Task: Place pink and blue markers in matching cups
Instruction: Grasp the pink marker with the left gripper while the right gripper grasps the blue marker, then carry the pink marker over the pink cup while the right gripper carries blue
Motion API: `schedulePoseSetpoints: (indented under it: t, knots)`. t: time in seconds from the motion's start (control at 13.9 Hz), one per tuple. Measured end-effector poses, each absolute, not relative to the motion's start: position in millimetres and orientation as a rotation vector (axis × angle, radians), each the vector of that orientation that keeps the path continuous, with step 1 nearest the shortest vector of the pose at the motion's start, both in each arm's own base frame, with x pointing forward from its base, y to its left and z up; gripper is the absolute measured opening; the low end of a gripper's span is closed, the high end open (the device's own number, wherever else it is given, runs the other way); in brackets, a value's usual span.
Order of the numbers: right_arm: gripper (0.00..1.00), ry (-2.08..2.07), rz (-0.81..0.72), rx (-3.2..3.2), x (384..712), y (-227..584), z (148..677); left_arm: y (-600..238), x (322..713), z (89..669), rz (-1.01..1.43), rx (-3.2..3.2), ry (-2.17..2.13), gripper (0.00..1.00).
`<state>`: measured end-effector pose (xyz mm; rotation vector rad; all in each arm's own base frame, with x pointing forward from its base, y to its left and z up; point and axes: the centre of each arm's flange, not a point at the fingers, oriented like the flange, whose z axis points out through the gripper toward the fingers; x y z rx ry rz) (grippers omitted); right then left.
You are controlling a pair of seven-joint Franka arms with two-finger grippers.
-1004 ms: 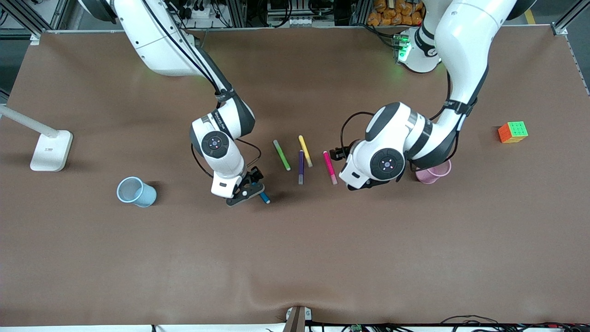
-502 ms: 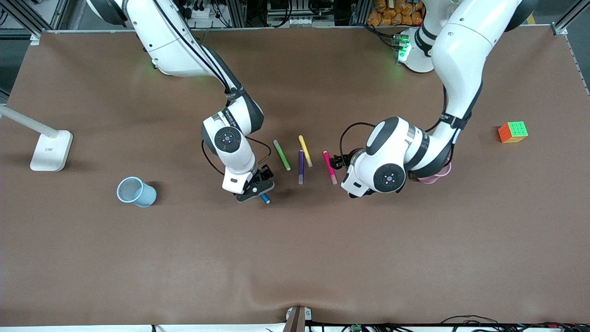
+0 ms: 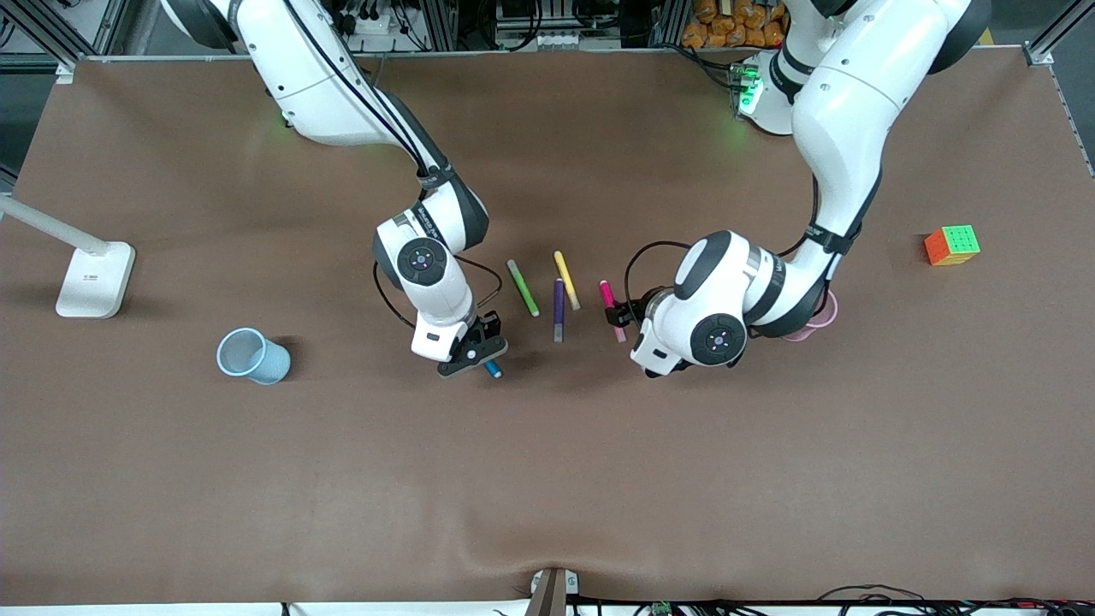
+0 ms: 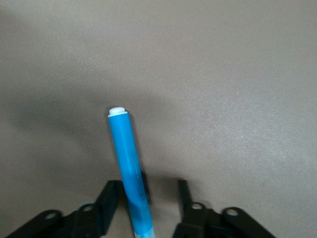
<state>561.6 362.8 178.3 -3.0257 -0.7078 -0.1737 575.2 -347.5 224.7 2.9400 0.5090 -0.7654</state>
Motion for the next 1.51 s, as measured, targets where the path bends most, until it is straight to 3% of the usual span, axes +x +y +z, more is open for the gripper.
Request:
schedulePoseSetpoints:
  t: [0.07, 0.22, 0.36, 0.65, 1.36, 1.51]
  knots:
    - [0.39, -0.706, -0.178, -3.026, 563, 363, 179, -349, 576, 220, -0.755, 2.934, 0.530, 0.99]
    - [0.33, -0.704, -0.179, -3.028, 564, 361, 179, -352, 576, 210, -0.748, 2.926, 0.549, 0.97]
    - [0.17, -0.703, -0.179, -3.030, 565, 361, 180, -351, 578, 202, -0.742, 2.920, 0.561, 0.91]
    - [0.17, -0.729, -0.157, -3.031, 564, 363, 182, -351, 587, 194, -0.688, 2.897, 0.583, 0.82]
    - [0.17, -1.023, 0.075, -3.092, 584, 357, 226, -363, 589, 159, -0.684, 2.881, 0.590, 0.68]
    - [0.17, -1.081, 0.170, -3.087, 590, 342, 241, -364, 589, 158, -0.681, 2.879, 0.591, 0.51]
